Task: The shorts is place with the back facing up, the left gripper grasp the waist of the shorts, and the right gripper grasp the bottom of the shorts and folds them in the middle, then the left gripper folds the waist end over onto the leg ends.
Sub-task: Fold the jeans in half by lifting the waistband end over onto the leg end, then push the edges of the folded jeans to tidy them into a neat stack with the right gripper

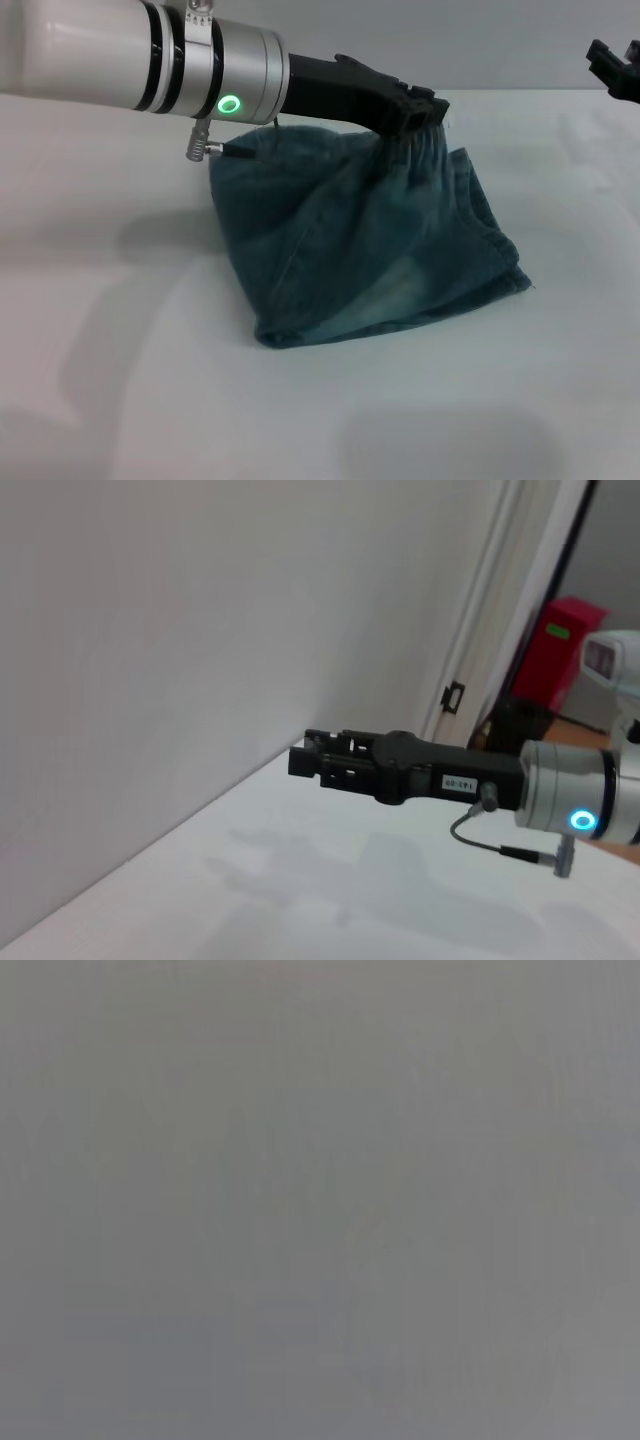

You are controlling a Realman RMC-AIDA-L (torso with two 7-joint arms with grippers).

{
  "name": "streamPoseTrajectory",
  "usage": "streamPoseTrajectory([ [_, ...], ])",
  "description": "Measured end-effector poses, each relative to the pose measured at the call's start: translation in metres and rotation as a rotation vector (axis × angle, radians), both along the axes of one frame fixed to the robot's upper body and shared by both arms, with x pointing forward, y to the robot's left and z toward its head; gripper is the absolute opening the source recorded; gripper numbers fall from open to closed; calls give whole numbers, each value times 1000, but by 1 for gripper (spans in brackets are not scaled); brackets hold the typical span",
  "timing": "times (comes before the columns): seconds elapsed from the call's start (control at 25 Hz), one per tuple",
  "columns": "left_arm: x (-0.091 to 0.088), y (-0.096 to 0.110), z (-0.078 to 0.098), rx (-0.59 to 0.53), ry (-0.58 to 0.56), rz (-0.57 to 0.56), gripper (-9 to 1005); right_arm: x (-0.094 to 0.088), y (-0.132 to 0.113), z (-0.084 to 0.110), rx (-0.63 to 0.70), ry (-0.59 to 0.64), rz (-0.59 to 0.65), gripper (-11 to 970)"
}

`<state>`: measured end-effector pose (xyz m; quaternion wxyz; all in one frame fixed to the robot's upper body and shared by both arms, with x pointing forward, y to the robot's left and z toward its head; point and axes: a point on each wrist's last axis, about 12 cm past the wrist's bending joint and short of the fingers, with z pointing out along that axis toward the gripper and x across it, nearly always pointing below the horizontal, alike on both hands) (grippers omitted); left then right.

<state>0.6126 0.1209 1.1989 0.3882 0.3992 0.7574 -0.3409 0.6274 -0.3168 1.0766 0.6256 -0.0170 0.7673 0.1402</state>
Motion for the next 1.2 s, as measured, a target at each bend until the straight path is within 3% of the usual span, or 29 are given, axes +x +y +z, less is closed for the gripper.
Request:
streamPoseTrajectory([
  [0.16,0,-3,-2,-25,8,4,100,1,1,1,6,-4,-3,527],
  [0.52,0,14,-1,-106,-22,40,495,2,5,1,10,-5,3,528],
  [0.84,7,74,-9,-282,-135,237,783,1,12,0,8,-9,42,528],
  [1.0,4,107,-26,-387,-204,354,809,-6,34,6,-14,-57,236,528],
  [1.2,-6,139,-49,-470,-345,484,842,-14,59,38,6,-64,589,528],
])
